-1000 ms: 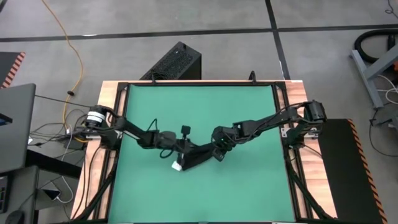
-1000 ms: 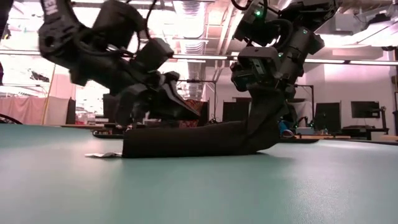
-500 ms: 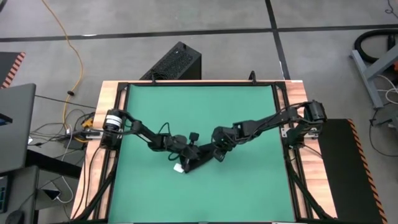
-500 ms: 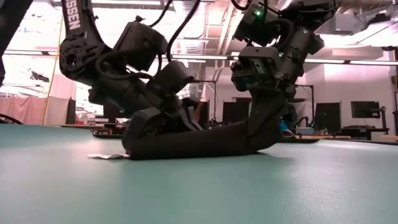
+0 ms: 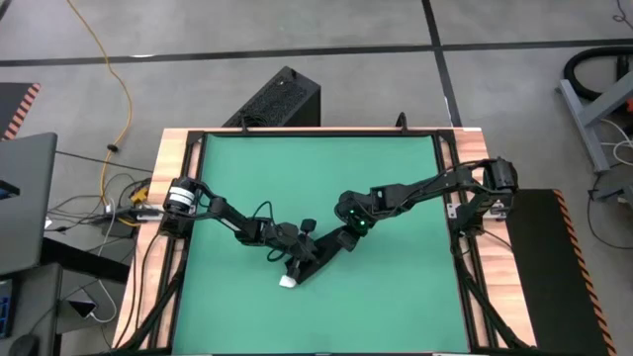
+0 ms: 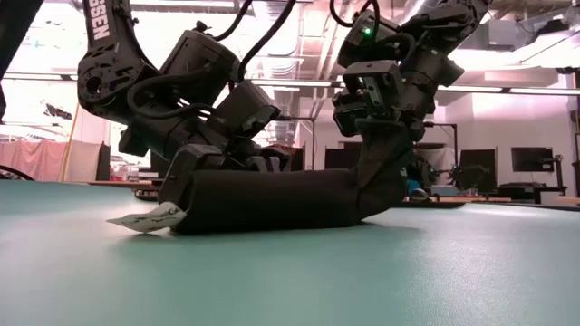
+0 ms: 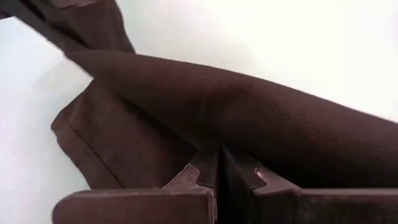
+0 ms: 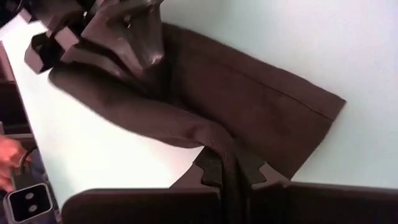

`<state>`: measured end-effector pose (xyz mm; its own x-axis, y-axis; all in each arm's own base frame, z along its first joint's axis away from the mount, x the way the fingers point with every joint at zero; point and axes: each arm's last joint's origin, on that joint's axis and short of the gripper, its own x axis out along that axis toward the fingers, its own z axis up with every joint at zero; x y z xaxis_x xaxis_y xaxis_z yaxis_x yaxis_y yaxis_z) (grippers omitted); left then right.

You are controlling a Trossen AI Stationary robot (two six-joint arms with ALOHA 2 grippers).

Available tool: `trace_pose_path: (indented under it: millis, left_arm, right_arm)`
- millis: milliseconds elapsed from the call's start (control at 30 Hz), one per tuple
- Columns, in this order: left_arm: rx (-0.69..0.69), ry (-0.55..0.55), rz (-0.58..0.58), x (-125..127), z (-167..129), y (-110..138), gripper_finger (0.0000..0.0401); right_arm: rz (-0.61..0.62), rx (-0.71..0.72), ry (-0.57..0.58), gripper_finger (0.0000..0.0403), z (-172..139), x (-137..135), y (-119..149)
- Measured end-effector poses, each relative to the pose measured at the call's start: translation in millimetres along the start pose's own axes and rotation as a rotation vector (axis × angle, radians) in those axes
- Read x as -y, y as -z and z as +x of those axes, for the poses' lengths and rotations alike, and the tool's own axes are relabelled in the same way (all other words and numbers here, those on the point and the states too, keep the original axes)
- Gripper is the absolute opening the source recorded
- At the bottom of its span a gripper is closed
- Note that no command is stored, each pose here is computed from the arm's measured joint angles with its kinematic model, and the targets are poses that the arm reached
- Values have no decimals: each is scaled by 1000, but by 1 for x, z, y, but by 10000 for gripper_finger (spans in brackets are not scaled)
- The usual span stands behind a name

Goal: Roll towel into tight, uniform cylinder
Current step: Roll the black towel

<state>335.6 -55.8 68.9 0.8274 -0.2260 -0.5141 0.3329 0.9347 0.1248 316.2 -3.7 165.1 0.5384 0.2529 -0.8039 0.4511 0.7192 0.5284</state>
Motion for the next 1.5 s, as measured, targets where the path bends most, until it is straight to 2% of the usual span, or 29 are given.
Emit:
trace_pose_path:
  millis: [367,533,733,800,900,967,1067,1133,1267,1333,1500]
  left_arm:
    - [5,2,-48,6,0,-1,0]
    - [-2,-3,-36,12,-6,-10,0]
    - [-13,-13,1,17,-15,-22,0]
    - [-59,-63,19,20,-21,-26,0]
    - [-147,-204,130,24,-38,-36,0]
    - [-180,-307,202,27,-56,-50,0]
    - [-155,-435,215,30,-88,-75,0]
    - [-98,-468,186,32,-111,-91,0]
    - [136,-452,37,37,-139,-120,0]
    - [155,-413,29,42,-136,-121,0]
    - [41,-371,21,52,-96,-100,0]
  right_arm:
    - [-12,49,70,19,1,0,1]
    - [-7,42,115,19,19,6,2]
    - [-18,72,85,19,36,5,0]
    - [-17,68,89,19,36,5,0]
    - [-22,67,90,19,36,6,0]
    - [-27,65,91,19,37,4,2]
    - [-56,70,102,19,38,2,4]
    - [-64,72,108,19,38,0,6]
    - [-80,81,124,19,40,-2,9]
    - [-83,82,124,19,40,-3,9]
    - [-88,82,132,19,41,-4,11]
